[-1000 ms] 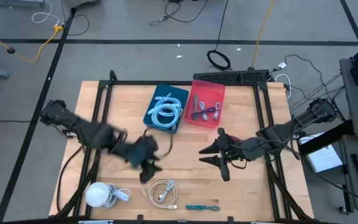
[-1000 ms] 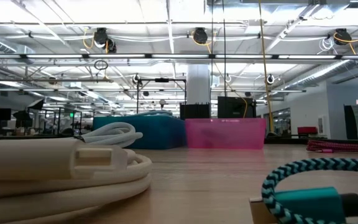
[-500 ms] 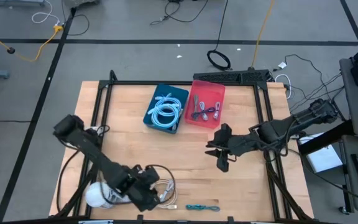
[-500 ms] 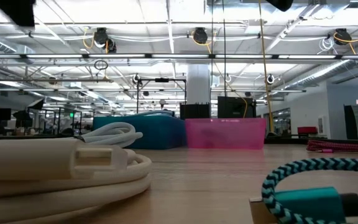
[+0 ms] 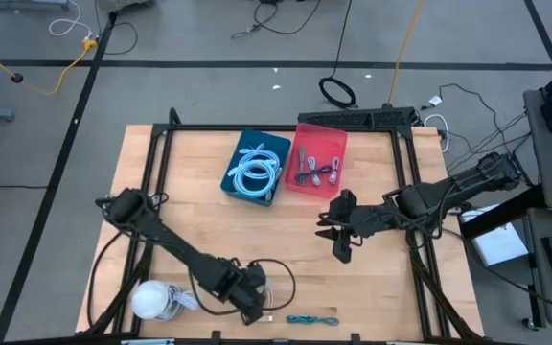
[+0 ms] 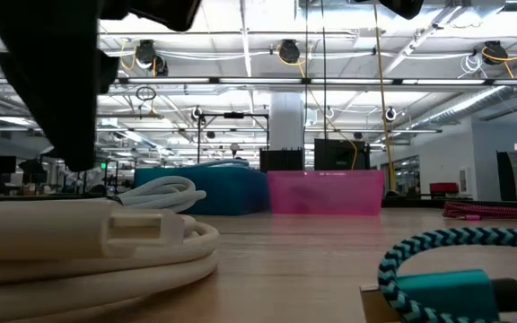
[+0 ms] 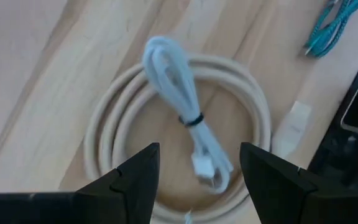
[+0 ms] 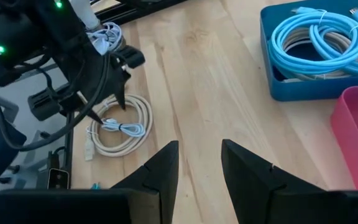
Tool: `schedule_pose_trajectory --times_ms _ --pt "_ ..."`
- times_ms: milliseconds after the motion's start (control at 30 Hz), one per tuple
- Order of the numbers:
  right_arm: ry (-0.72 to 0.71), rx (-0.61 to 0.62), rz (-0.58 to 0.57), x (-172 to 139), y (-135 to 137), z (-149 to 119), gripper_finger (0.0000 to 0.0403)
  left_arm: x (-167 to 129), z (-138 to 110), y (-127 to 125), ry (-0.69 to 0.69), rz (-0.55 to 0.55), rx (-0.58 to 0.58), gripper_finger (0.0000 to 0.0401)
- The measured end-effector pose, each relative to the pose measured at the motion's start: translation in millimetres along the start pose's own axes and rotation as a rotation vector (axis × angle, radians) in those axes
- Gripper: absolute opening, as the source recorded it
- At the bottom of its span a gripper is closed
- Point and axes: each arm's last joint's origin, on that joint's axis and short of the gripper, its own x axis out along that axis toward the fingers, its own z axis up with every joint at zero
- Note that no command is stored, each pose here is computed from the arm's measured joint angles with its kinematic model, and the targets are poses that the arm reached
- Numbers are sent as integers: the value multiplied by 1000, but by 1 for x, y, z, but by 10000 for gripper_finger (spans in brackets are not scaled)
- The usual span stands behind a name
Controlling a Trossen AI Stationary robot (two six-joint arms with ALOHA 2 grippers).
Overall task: Pick & Place USB Port
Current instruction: Put the small white charger cable into the pink bin
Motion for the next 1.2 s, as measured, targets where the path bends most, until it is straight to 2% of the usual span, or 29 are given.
schedule_pose_trajectory --times_ms 467,700,867,967,1100,1133,1200 --pt "-14 11 9 0 1 1 116 1 6 3 -13 5 -6 225" --pt "-27 10 17 0 2 3 116 17 7 3 2 10 -11 225" --pt "-30 10 19 0 2 3 116 34 3 7 64 46 -24 221" --pt "-31 11 20 0 2 3 117 39 3 8 97 45 -27 179" --pt "-30 14 20 0 2 3 116 37 4 8 117 23 -19 44" --pt "-31 18 20 0 2 3 116 33 5 8 115 15 -15 28" --pt "-31 24 20 0 2 3 117 23 8 7 101 -7 -18 26"
